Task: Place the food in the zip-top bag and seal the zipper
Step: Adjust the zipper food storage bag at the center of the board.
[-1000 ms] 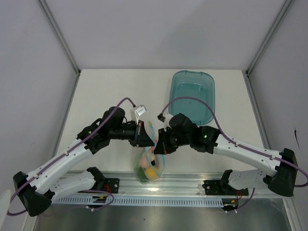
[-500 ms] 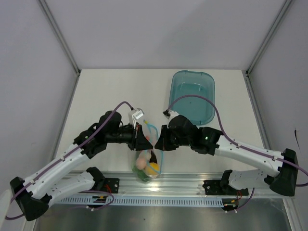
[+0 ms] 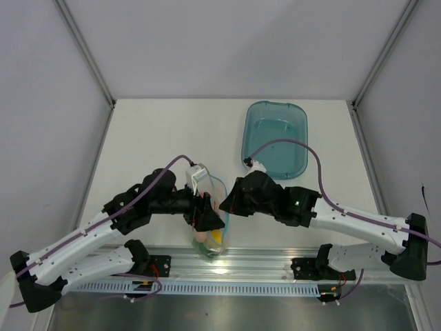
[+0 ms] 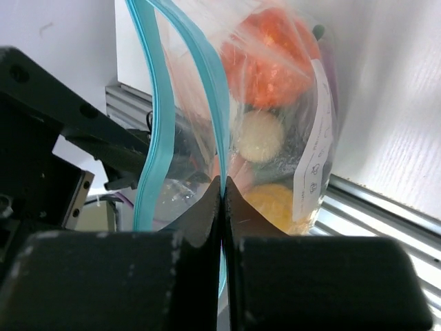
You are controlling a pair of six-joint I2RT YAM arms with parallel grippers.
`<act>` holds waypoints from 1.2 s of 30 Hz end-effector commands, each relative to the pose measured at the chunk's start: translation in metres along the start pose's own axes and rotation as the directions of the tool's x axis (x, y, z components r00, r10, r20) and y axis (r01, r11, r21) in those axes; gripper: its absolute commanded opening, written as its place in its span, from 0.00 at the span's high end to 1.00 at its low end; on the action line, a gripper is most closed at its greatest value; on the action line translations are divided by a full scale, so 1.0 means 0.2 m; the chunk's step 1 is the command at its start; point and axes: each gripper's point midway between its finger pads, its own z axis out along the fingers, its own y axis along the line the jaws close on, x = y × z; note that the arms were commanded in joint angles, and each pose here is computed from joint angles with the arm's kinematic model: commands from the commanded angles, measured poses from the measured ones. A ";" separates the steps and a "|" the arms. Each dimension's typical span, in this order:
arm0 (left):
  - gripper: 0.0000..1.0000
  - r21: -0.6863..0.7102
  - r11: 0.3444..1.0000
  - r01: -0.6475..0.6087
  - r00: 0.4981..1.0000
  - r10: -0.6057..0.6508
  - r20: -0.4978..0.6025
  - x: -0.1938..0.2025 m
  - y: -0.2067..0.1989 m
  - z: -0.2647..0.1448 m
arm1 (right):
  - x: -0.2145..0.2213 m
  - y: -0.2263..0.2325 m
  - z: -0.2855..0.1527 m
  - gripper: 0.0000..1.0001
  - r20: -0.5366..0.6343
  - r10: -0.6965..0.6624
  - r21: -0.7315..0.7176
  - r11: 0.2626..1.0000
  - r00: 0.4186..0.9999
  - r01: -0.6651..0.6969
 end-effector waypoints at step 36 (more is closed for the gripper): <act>0.07 -0.338 0.941 -0.038 0.999 0.036 -0.012 0.04 -0.01 0.01 | -0.07 0.17 -0.05 1.00 0.157 0.149 0.020 0.988 0.976 -0.154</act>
